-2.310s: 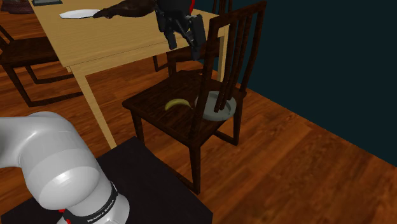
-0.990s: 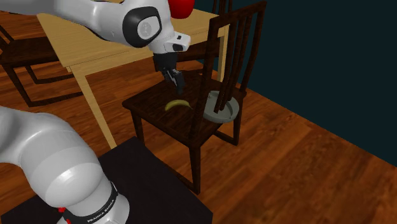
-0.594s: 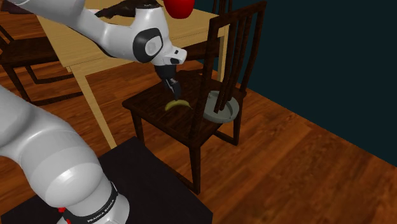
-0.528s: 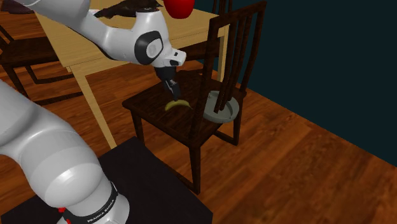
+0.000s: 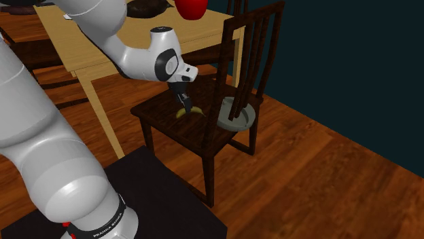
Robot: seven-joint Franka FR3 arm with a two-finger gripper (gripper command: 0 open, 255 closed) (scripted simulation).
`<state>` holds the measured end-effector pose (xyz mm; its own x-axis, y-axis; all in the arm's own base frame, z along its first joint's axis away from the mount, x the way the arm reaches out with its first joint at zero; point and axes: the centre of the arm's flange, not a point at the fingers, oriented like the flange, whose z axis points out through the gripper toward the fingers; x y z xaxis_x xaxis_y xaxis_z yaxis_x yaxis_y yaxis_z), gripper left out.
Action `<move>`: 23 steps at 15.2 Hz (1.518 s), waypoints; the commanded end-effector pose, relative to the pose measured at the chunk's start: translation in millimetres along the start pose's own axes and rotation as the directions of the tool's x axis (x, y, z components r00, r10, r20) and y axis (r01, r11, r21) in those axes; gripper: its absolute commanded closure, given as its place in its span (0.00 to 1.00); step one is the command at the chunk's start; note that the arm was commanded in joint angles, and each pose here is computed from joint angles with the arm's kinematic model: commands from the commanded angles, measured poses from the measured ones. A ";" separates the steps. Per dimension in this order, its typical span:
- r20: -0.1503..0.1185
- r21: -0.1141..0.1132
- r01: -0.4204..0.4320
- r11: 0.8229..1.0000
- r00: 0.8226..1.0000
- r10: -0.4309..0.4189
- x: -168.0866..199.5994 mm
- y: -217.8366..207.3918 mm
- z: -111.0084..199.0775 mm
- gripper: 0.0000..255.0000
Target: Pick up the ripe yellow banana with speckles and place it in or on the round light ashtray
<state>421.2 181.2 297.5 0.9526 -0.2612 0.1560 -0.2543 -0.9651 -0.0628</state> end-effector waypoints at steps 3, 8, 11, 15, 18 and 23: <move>0.000 0.001 0.000 1.000 1.000 0.000 0.5 -1.6 25.4 0.00; 0.000 0.001 0.000 1.000 1.000 0.000 0.5 -1.7 25.4 0.00; 0.000 0.001 0.000 1.000 1.000 0.000 0.5 -1.7 25.4 0.00; 0.000 0.001 0.000 1.000 1.000 0.000 0.5 -1.4 25.8 1.00; 0.000 0.001 0.000 1.000 1.000 0.000 0.1 -0.7 26.0 1.00; 0.000 0.001 0.000 1.000 1.000 0.000 2.1 -2.3 15.0 1.00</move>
<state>426.2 182.6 280.2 0.9520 -0.2618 0.1584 -0.2545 -0.9649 -0.0647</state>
